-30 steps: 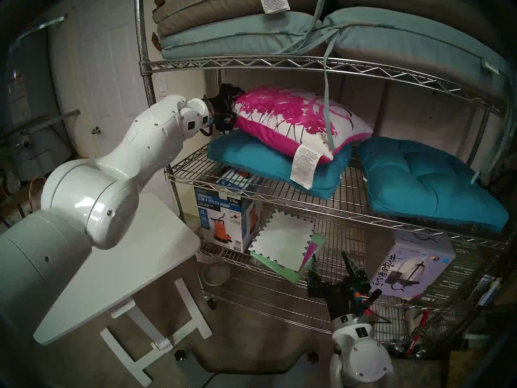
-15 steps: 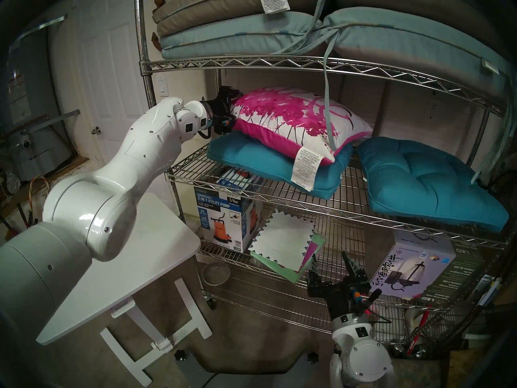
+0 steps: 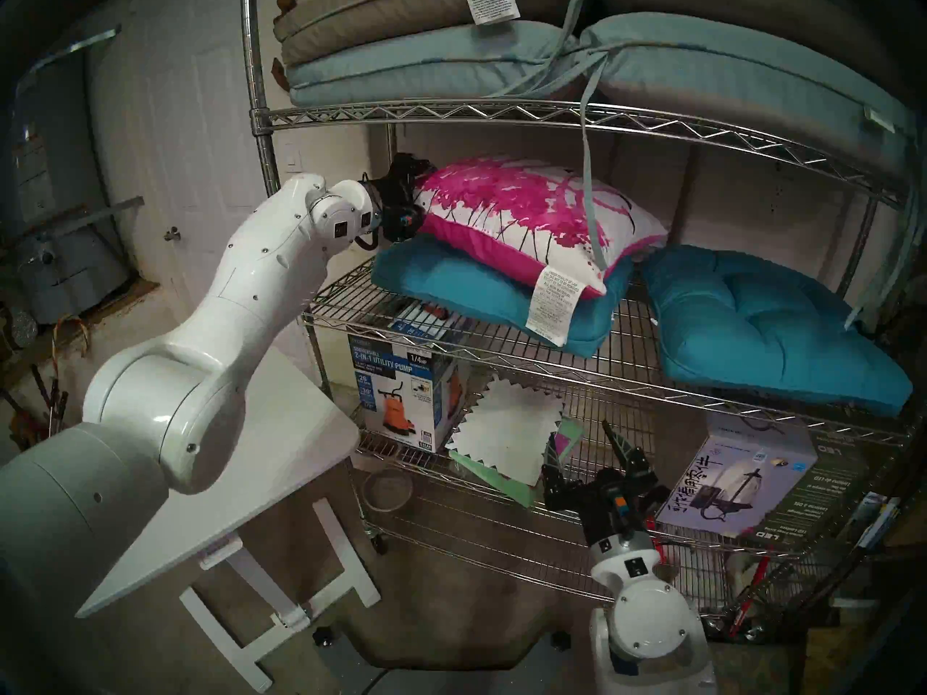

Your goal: Take cushion off the shelf

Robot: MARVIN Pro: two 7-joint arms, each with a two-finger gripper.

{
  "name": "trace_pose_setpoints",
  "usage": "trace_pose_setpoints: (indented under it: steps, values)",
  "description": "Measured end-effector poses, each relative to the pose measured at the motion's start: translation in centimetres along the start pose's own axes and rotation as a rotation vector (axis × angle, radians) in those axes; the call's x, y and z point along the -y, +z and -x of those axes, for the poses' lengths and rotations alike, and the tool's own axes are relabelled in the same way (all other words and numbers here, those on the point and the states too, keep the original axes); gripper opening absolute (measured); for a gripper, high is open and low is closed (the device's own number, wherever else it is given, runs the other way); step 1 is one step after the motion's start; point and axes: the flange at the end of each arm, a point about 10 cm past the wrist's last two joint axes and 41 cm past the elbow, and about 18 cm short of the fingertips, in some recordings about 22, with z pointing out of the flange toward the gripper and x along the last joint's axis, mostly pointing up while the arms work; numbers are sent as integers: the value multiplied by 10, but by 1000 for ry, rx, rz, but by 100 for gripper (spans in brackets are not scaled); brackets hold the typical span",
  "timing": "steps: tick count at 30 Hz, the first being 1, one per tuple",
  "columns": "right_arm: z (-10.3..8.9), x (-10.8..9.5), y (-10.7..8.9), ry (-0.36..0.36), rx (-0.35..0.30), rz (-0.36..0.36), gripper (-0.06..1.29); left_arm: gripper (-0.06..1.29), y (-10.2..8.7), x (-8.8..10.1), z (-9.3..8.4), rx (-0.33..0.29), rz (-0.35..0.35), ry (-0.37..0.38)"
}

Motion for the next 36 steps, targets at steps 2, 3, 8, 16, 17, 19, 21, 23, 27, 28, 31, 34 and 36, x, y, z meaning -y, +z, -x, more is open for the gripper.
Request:
trace_pose_setpoints:
  steps: [2, 3, 8, 16, 17, 19, 21, 23, 27, 28, 31, 34, 36]
  values:
    - [0, 2, 5, -55, -16, -10, 122, 123, -2, 0, -1, 5, 3, -2]
    - [0, 3, 7, -80, -22, -15, 122, 123, -2, -1, -2, 8, 5, -4]
    - [-1, 6, 17, -209, -63, -29, 122, 123, -5, -2, -4, 18, 13, -10]
    - [-4, 8, 37, -409, -136, -18, 122, 123, -8, -1, -5, 30, 22, -16]
    - [-4, 8, 40, -433, -145, -15, 122, 123, -9, -1, -5, 32, 23, -16]
    - [-5, 8, 45, -479, -161, -6, 122, 123, -9, 0, -5, 34, 25, -17]
    - [-7, 6, 51, -520, -178, 5, 122, 123, -10, 0, -6, 36, 26, -18]
    - [-9, 3, 57, -565, -198, 20, 122, 123, -10, 1, -6, 38, 26, -19]
    - [-16, -4, 68, -635, -233, 51, 122, 123, -11, 1, -6, 41, 24, -21]
    - [-18, -6, 71, -651, -241, 59, 122, 123, -11, 1, -7, 41, 23, -21]
    - [-22, -13, 77, -691, -261, 81, 122, 123, -12, 1, -7, 43, 21, -22]
    - [-27, -22, 85, -739, -284, 108, 122, 123, -12, 1, -7, 44, 18, -23]
    - [-29, -26, 90, -773, -304, 119, 122, 123, -13, 1, -8, 44, 17, -23]
